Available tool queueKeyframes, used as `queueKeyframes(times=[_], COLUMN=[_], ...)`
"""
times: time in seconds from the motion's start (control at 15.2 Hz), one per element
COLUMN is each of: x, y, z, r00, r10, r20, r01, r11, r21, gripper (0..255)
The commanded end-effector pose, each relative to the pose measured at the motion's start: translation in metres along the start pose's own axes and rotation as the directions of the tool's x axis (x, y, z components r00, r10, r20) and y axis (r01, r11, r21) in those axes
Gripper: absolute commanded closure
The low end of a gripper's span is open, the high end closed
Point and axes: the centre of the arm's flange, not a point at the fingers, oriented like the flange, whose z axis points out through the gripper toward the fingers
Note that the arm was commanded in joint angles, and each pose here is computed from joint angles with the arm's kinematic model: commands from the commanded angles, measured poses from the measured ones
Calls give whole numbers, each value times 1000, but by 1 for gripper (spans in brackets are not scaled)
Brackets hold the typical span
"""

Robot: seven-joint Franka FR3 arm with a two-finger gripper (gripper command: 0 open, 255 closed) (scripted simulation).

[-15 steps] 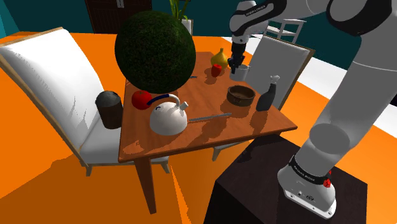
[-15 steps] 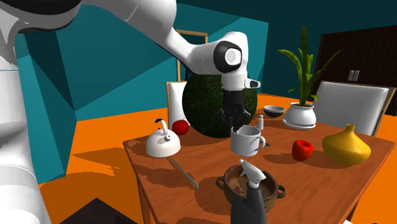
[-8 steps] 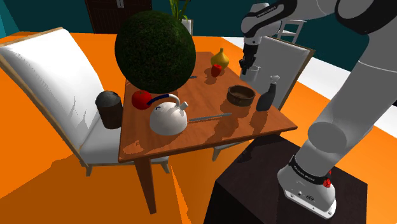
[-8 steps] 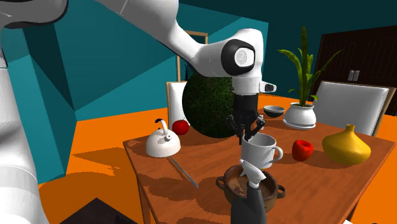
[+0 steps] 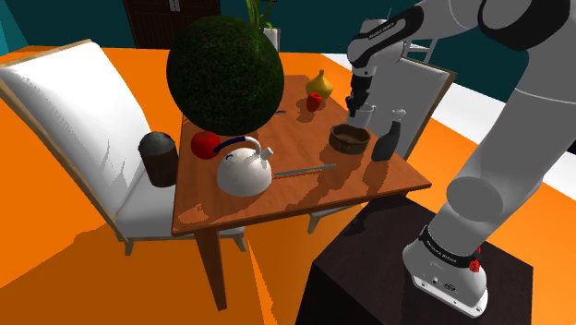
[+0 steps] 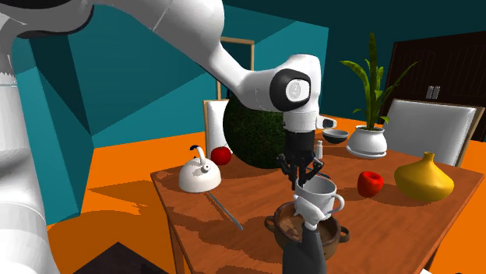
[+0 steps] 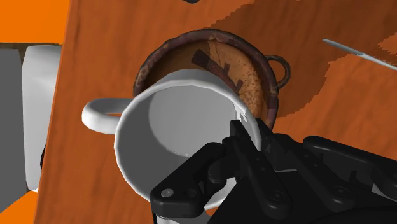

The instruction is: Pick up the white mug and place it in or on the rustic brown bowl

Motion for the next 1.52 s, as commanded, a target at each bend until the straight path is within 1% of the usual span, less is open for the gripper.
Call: queueKeyframes(times=[0.0,0.4,0.92,0.99,1.32,1.45], x=[1,2,2,2,2,2], y=[-1,-3,-3,-3,-3,-3], z=[10,44,44,44,44,18], r00=[1000,1000,1000,1000,1000,1000], r10=[0,0,0,0,0,0], r20=[-1,-1,-1,-1,-1,-1], r01=[0,0,0,0,0,0], r11=[1000,1000,1000,1000,1000,1000], r21=[0,0,0,0,0,0], gripper=[255,255,255,0,0,0])
